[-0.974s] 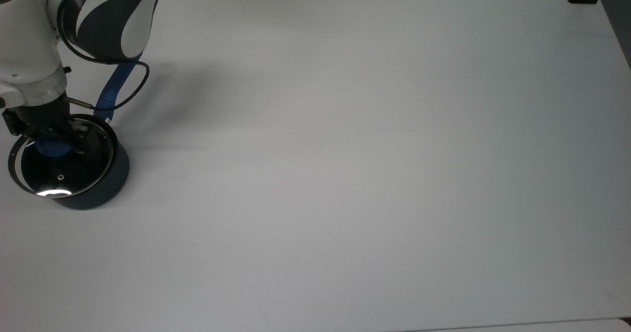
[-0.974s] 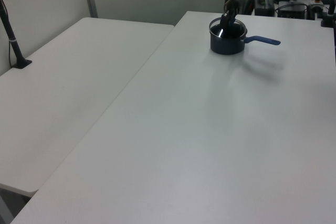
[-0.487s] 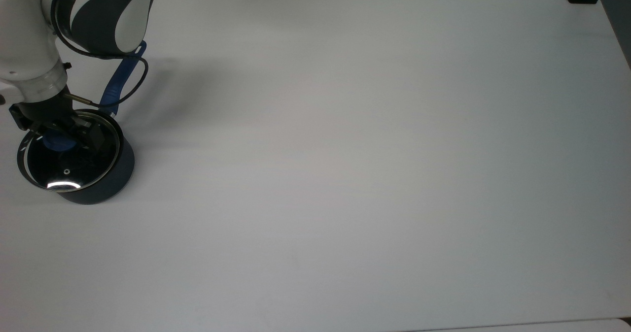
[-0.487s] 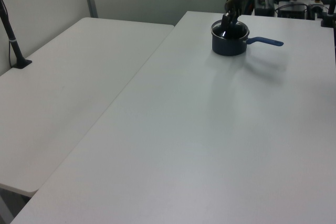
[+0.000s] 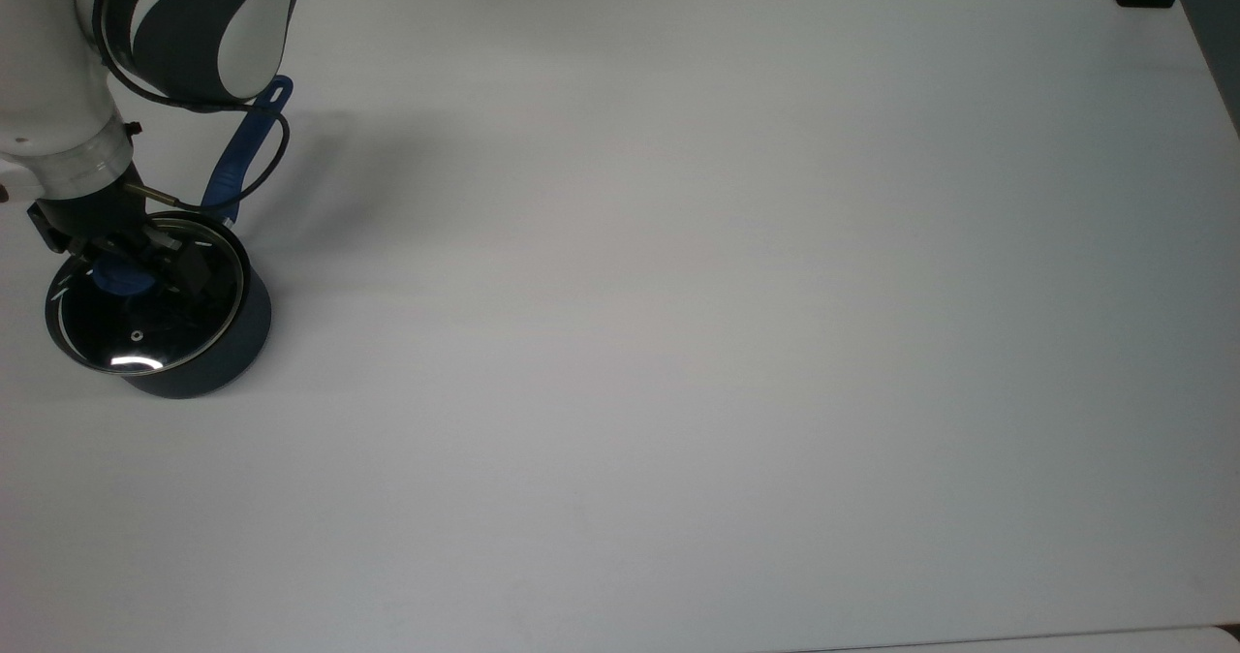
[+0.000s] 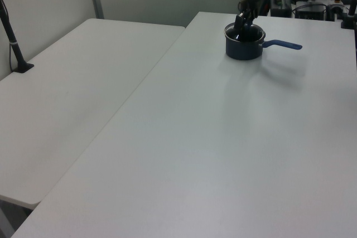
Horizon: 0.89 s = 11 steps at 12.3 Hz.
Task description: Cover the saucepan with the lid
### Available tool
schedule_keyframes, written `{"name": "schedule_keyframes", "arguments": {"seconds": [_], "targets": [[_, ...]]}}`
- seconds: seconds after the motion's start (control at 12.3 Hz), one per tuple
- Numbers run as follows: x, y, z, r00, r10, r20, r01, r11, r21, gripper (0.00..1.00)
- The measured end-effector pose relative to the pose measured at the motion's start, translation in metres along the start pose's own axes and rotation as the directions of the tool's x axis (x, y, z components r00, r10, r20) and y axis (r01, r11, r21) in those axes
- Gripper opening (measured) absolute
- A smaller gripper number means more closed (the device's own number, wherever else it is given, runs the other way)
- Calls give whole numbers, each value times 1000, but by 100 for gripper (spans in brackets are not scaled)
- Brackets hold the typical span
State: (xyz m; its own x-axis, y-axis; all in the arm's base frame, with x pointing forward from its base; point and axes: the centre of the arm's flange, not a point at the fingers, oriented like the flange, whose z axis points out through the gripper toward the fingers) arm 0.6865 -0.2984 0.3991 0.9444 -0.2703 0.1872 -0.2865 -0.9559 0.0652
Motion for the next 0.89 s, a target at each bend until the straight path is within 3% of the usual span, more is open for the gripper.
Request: {"name": "schedule_keyframes", "arguments": {"seconds": [0.32, 0.89], "targets": [[-7, -2, -2, 998, 4, 61, -5, 1000, 20, 45], [-7, -2, -2, 998, 22, 65, -23, 1000, 21, 45]]}}
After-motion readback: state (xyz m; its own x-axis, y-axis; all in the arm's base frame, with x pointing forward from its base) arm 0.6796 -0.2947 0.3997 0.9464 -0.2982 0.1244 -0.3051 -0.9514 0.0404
